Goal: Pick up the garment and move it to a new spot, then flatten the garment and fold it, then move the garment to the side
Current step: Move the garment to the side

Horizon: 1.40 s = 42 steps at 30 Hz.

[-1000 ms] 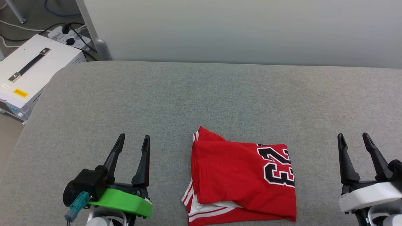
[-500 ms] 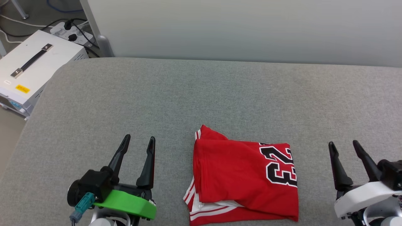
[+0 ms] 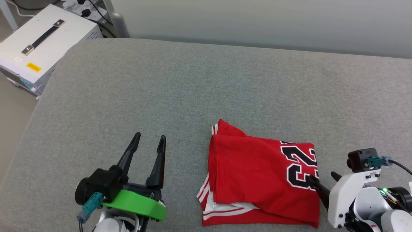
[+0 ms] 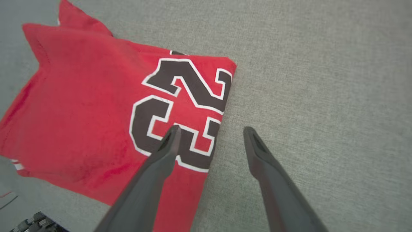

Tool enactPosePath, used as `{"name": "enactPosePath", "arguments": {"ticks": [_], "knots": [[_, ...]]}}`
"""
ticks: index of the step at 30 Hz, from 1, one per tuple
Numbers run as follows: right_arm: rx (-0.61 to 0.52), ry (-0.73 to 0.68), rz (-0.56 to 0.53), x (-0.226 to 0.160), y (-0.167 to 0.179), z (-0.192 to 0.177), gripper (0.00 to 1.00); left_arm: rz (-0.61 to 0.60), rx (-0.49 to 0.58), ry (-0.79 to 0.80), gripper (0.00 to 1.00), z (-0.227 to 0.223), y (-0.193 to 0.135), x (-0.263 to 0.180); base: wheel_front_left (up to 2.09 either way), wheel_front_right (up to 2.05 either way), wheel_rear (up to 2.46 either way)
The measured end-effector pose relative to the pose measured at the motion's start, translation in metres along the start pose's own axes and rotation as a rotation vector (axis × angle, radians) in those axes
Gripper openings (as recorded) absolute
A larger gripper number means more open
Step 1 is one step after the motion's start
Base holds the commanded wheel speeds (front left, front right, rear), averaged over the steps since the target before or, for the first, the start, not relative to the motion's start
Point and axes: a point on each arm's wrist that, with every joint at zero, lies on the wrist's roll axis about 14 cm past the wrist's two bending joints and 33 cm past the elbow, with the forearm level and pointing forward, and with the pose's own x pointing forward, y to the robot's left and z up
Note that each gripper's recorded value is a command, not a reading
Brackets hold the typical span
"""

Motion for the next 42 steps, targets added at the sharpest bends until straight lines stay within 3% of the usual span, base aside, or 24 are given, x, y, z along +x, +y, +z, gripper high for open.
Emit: {"name": "enactPosePath", "arguments": {"ticks": [1,13,14,16,23,28,38,39,42], "knots": [[0.015,0.092,0.0,0.012,0.001,-0.013,1.0,0.02,0.004,0.004,1.0,-0.001,0.007,0.0,0.0,0.0,0.0],[0.015,0.317,0.041,0.043,0.017,-0.057,1.0,0.096,0.021,0.036,1.0,-0.009,0.03,-0.007,0.0,0.0,0.0],[0.012,0.321,0.044,0.044,0.017,-0.058,0.36,0.099,0.022,0.037,1.0,-0.009,0.031,-0.007,0.0,0.0,0.0],[0.005,0.313,0.046,0.047,0.018,-0.056,0.0,0.099,0.022,0.038,1.0,-0.009,0.031,-0.007,0.0,0.0,0.0],[-0.03,0.231,0.039,0.046,0.015,-0.044,0.0,0.048,0.007,0.047,1.0,-0.014,0.015,-0.002,0.0,0.0,0.0],[-0.178,0.144,0.005,0.036,0.002,-0.027,0.0,-0.008,-0.005,0.049,1.0,-0.016,-0.002,0.004,0.0,0.0,0.0],[-0.491,0.062,-0.141,-0.011,-0.058,0.019,0.0,-0.176,-0.041,0.06,1.0,-0.025,-0.052,0.023,0.0,0.0,0.0],[-0.553,0.076,-0.232,-0.033,-0.092,0.03,0.0,-0.251,-0.055,0.067,1.0,-0.029,-0.074,0.03,0.0,0.0,0.0],[-0.599,0.08,-0.319,-0.054,-0.122,0.042,0.0,-0.318,-0.07,0.064,1.0,-0.031,-0.094,0.038,0.0,0.0,0.0]]}}
